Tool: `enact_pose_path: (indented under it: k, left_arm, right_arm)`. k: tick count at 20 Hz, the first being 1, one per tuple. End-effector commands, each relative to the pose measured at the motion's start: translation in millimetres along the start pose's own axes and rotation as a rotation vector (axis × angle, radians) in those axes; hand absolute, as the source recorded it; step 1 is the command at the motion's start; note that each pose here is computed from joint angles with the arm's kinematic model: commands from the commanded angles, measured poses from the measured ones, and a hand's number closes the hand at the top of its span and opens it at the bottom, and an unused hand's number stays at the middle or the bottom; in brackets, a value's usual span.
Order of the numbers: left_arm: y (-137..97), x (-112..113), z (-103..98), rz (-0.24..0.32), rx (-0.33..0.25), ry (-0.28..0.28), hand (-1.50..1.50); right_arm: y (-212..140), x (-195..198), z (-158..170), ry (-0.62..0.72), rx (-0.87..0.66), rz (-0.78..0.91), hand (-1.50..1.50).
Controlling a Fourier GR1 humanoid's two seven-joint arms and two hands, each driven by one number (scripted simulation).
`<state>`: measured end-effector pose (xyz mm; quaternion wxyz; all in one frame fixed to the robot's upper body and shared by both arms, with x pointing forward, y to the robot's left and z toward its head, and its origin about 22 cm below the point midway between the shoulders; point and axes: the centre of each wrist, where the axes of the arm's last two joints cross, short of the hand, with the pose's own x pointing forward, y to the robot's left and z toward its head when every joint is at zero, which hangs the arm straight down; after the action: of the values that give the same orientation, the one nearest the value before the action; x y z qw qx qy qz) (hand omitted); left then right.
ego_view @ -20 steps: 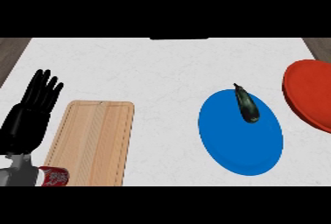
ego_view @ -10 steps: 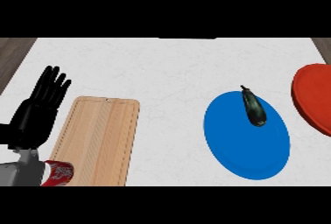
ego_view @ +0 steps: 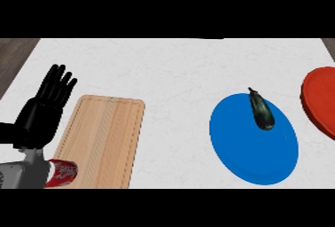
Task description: Pick the squash from the plate and place it in the bowl
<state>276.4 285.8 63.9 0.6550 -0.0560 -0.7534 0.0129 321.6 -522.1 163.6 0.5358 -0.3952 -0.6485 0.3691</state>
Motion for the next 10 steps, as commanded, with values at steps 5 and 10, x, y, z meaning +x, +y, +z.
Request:
enact_pose_path:
  k: [5, 10]
  left_arm:
    - [-19, -5, -8, 0.013, -0.042, -0.003, 0.0]
    - [-11, -9, 1, 0.013, -0.049, -0.004, 0.0]
  right_arm:
    - [54, 3, -25, 0.179, 0.137, -0.025, 1.5]
    - [68, -3, -20, 0.14, 0.329, -0.074, -1.5]
